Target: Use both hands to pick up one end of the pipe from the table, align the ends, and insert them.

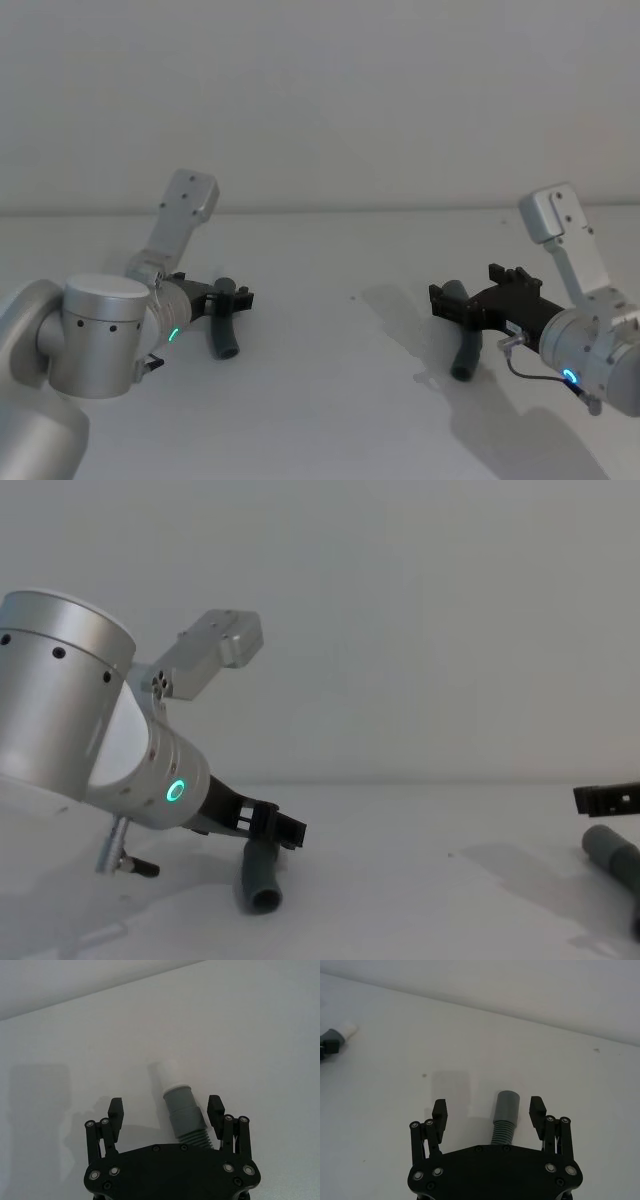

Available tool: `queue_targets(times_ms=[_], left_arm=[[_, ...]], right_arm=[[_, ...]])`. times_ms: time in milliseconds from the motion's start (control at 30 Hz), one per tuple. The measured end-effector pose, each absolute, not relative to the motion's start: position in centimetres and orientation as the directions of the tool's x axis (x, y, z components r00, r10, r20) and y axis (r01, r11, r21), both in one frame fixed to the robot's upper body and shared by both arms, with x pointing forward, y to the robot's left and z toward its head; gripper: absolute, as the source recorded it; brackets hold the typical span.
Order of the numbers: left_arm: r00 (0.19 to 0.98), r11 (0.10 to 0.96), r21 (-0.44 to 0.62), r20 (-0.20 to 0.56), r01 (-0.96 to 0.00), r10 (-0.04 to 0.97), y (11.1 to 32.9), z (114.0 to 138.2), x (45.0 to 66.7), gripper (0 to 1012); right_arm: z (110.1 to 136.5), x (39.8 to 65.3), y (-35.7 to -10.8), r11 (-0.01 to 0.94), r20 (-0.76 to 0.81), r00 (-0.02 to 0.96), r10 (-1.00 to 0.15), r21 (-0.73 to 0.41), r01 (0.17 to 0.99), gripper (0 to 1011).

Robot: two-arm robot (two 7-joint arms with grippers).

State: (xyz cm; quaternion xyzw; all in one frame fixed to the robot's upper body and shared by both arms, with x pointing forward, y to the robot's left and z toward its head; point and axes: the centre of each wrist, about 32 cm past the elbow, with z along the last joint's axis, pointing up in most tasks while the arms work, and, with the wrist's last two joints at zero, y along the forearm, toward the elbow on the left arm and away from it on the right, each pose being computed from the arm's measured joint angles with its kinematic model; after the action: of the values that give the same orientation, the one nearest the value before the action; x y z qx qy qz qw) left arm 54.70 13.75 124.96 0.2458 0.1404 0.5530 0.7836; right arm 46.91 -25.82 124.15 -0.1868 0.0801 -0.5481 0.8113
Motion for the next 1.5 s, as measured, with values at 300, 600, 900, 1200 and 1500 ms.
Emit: queue_targets(times_ms=[300, 600, 900, 1200, 1500], left_arm=[[0.349, 0.268, 0.54, 0.052, -0.798, 0.936, 13.7, 125.0, 54.7, 1006], [0.349, 0.268, 0.54, 0.052, -0.798, 0.936, 13.7, 125.0, 54.7, 1006], [0.349, 0.268, 0.54, 0.052, -0.798, 0.936, 13.7, 125.0, 54.7, 1006], [0.349, 0.268, 0.54, 0.052, -0.798, 0.936, 13.7, 125.0, 54.7, 1006], [0.349, 0.268, 0.54, 0.052, -0.798, 0.936, 13.7, 125.0, 54.7, 1006]], right_arm=[[122.7, 47.7, -25.7, 0.307, 0.076, 0.366, -0.927, -0.404, 0.861, 1002], [121.7, 48.3, -25.8, 0.288, 0.072, 0.35, -0.934, -0.427, 0.857, 1001], [120.9, 48.8, -25.8, 0.278, 0.064, 0.34, -0.938, -0.446, 0.851, 1001], [120.3, 49.3, -25.7, 0.272, 0.056, 0.334, -0.941, -0.464, 0.843, 1001], [120.1, 49.5, -25.6, 0.267, 0.053, 0.33, -0.943, -0.472, 0.84, 991]])
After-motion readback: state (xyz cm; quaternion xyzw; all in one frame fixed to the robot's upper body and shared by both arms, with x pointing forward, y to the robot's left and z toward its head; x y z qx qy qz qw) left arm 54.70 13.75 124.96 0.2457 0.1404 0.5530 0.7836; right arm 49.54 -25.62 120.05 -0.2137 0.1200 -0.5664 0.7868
